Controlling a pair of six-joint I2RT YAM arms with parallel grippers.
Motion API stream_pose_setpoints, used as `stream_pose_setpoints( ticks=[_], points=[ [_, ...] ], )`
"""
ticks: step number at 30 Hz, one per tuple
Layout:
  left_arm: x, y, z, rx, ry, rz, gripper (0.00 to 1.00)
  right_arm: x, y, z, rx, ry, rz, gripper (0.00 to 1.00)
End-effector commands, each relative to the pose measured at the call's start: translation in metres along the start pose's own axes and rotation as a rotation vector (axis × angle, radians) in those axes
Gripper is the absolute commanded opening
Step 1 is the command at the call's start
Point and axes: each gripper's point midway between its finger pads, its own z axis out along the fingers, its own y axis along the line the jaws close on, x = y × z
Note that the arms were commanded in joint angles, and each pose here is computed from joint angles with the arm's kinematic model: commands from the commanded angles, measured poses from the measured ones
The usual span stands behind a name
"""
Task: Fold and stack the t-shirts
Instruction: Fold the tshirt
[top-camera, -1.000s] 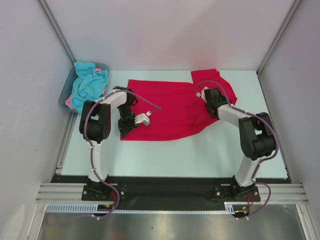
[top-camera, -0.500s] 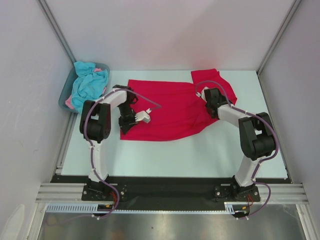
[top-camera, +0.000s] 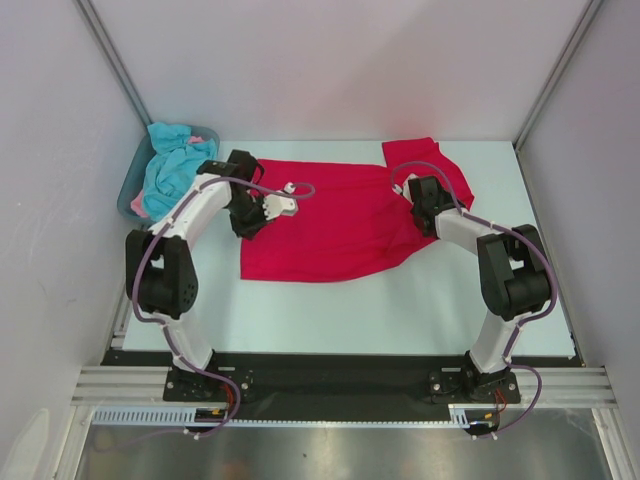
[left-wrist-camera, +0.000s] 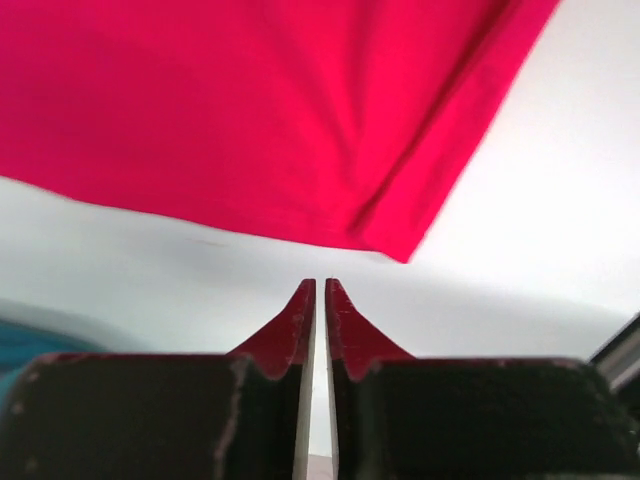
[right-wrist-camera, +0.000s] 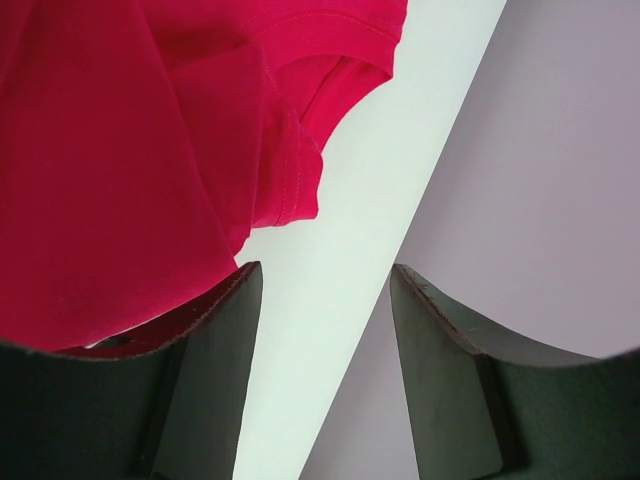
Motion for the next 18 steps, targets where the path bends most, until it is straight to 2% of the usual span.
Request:
stream_pose_setpoints(
  ticks=[1, 2, 5, 18],
  points=[
    [0.014, -0.022, 0.022, 0.087, 0.033, 0.010, 0.13, -0.009, -0.005, 0.001, 0.028, -0.019, 0.027, 0.59],
    [0.020, -0.014, 0.029, 0.051, 0.058, 0.012, 0.18, -0.009, -0.005, 0.001, 0.028, -0.018, 0.022, 0.59],
    [0.035, -0.018, 0.049, 0.036, 0.094, 0.004, 0.21, -0.008, -0.006, 0.000, 0.027, -0.022, 0.028, 0.59],
    [0.039, -0.028, 0.059, 0.039, 0.072, -0.008, 0.22, -0.010, -0.008, 0.000, 0.034, -0.017, 0.019, 0.59]
  ],
)
